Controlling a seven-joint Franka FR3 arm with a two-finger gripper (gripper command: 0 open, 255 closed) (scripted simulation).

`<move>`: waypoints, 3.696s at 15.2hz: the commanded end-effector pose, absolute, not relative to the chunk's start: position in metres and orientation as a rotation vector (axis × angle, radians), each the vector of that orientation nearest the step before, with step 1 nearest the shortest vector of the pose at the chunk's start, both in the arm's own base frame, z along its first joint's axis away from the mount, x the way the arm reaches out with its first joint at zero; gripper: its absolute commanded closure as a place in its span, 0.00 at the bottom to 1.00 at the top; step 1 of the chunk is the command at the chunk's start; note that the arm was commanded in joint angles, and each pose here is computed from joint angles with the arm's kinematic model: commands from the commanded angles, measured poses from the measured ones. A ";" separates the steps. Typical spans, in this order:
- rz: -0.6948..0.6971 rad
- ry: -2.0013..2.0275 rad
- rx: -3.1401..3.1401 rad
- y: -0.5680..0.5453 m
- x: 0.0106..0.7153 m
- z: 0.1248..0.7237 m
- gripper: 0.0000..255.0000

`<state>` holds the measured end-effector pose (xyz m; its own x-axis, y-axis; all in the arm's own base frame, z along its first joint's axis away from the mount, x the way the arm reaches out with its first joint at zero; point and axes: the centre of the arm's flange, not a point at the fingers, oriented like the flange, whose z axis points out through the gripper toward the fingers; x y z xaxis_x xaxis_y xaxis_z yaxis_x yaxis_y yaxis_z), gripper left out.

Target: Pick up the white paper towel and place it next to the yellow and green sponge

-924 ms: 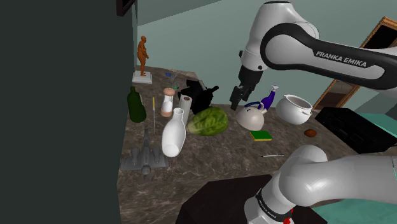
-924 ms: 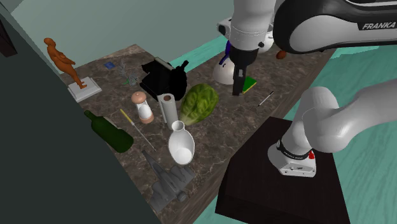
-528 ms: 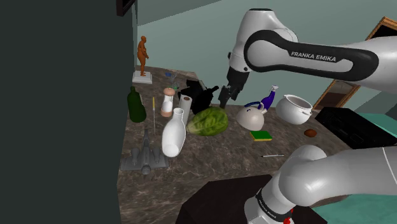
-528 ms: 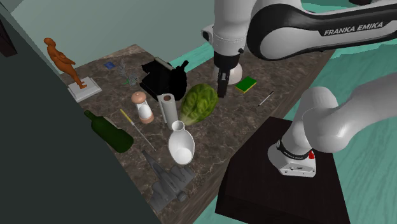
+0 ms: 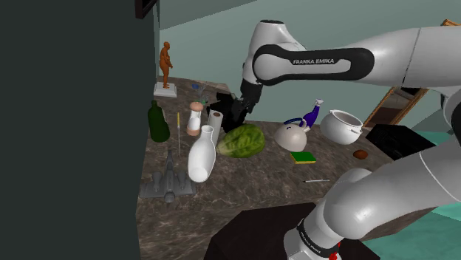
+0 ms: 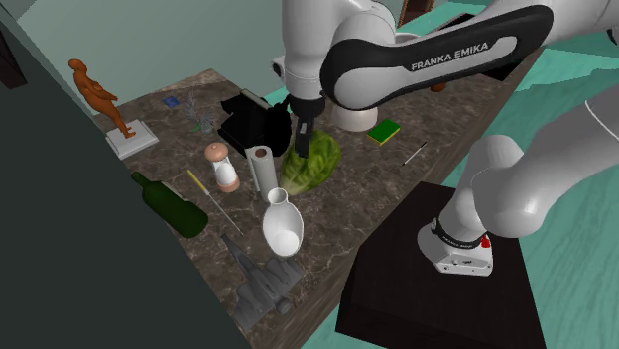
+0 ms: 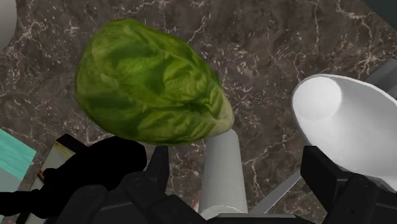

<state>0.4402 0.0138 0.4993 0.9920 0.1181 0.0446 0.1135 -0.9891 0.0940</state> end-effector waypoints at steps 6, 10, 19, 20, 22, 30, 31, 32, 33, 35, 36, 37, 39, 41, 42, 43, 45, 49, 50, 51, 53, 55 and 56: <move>0.143 0.199 3.059 0.018 0.520 0.461 0.00; 0.160 0.204 3.063 0.018 0.541 0.442 0.00; 0.160 0.204 3.063 0.016 0.544 0.413 0.00; 0.160 0.204 3.063 0.016 0.544 0.413 0.00; 0.160 0.204 3.063 0.016 0.544 0.413 0.00; 0.160 0.204 3.063 0.016 0.544 0.413 1.00; 0.160 0.204 3.063 0.016 0.544 0.413 1.00; 0.160 0.204 3.063 0.016 0.544 0.413 1.00; 0.160 0.204 3.063 0.016 0.544 0.413 1.00; 0.160 0.204 3.063 0.016 0.544 0.423 1.00; 0.160 0.204 3.063 0.016 0.544 0.428 1.00; 0.160 0.204 3.063 0.016 0.544 0.434 1.00; 0.160 0.204 3.063 0.016 0.544 0.444 1.00; 0.160 0.204 3.063 0.016 0.544 0.455 1.00; 0.160 0.204 3.063 0.016 0.544 0.460 1.00; 0.160 0.204 3.063 0.016 0.544 0.465 1.00; 0.160 0.204 3.063 0.016 0.544 0.476 1.00; 0.160 0.204 3.063 0.016 0.544 0.497 1.00; 0.160 0.204 3.063 0.016 0.544 0.502 1.00; 0.160 0.204 3.063 0.016 0.544 0.508 1.00; 0.160 0.204 3.063 0.016 0.544 0.518 1.00; 0.160 0.204 3.063 0.016 0.544 0.529 1.00; 0.160 0.204 3.063 0.016 0.544 0.534 1.00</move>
